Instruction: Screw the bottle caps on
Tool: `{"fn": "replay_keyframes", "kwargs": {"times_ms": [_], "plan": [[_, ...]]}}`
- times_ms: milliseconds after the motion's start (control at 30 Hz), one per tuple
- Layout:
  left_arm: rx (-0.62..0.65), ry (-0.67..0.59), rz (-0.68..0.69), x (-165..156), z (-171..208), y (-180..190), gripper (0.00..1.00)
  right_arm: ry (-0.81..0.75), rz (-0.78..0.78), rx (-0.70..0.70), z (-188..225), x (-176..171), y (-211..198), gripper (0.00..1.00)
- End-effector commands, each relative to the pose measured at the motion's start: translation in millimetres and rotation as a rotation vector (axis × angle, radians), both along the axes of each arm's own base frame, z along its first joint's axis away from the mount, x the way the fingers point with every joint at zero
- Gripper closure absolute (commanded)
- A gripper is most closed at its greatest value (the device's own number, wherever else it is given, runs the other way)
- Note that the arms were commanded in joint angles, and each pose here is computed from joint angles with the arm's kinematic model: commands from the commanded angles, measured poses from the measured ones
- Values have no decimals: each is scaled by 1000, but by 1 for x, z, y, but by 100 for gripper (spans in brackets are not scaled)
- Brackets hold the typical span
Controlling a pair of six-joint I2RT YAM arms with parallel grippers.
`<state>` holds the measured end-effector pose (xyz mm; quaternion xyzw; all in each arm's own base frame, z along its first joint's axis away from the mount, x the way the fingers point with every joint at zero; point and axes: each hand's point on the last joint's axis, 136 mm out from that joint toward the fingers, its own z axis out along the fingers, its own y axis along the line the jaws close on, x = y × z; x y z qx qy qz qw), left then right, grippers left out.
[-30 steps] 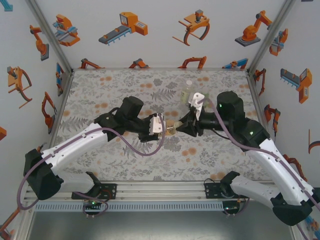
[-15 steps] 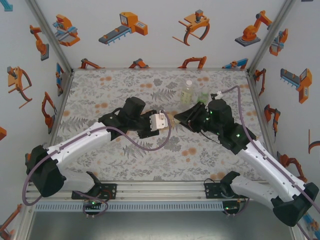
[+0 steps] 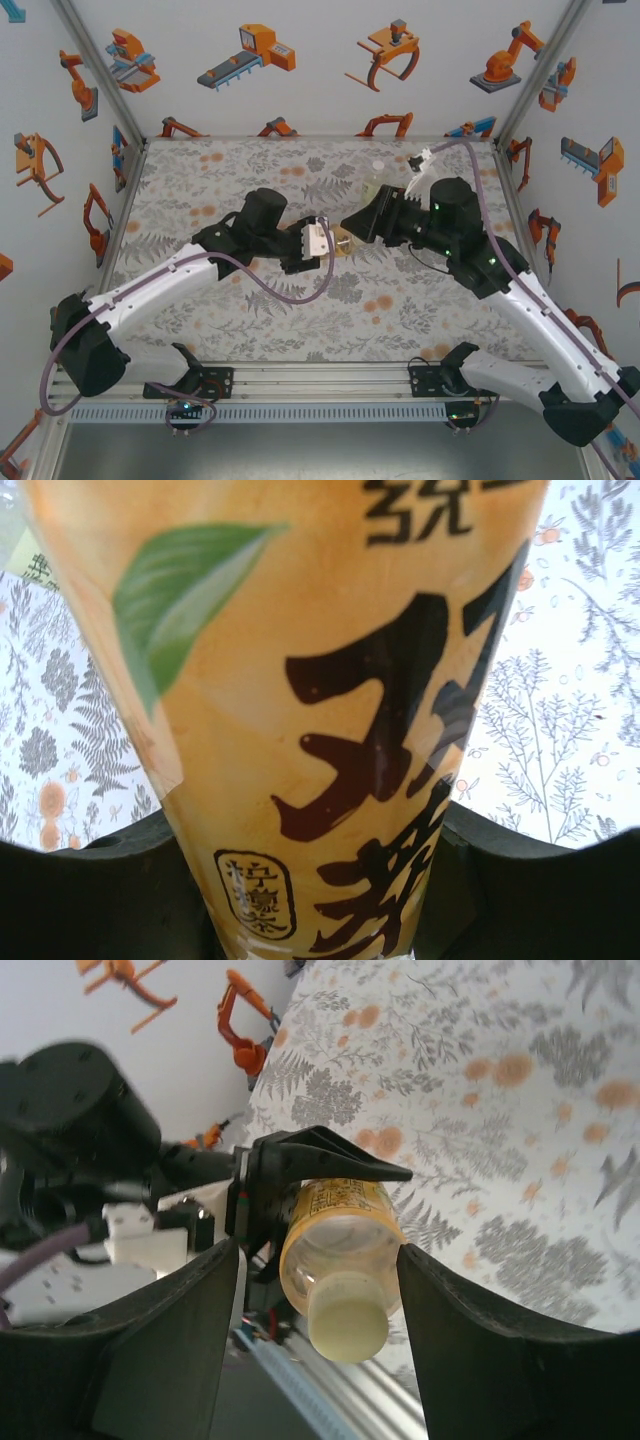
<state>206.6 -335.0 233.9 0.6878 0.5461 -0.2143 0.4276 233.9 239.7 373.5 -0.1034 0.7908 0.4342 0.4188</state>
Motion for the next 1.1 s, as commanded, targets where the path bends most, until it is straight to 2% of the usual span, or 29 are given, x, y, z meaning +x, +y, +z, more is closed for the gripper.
{"fn": "replay_keyframes", "kwargs": {"times_ms": [0, 167, 367, 467, 767, 1067], "plan": [[-49, 12, -102, -21, 24, 3, 100, -401, 251, -150, 31, -32, 8, 40], [-38, 65, -178, -43, 26, 10, 100, -737, 560, -250, 33, -78, 18, 39], [-26, 105, -215, -55, 27, 15, 100, -956, 793, -328, 24, -105, 21, 39], [-32, 108, -220, -56, 31, 16, 100, -966, 831, -350, 18, -106, 22, 41], [-29, 115, -217, -58, 31, 17, 100, -958, 846, -358, 10, -103, 25, 59], [-23, 123, -210, -56, 28, 17, 100, -977, 849, -311, 15, -108, 27, 56]]}}
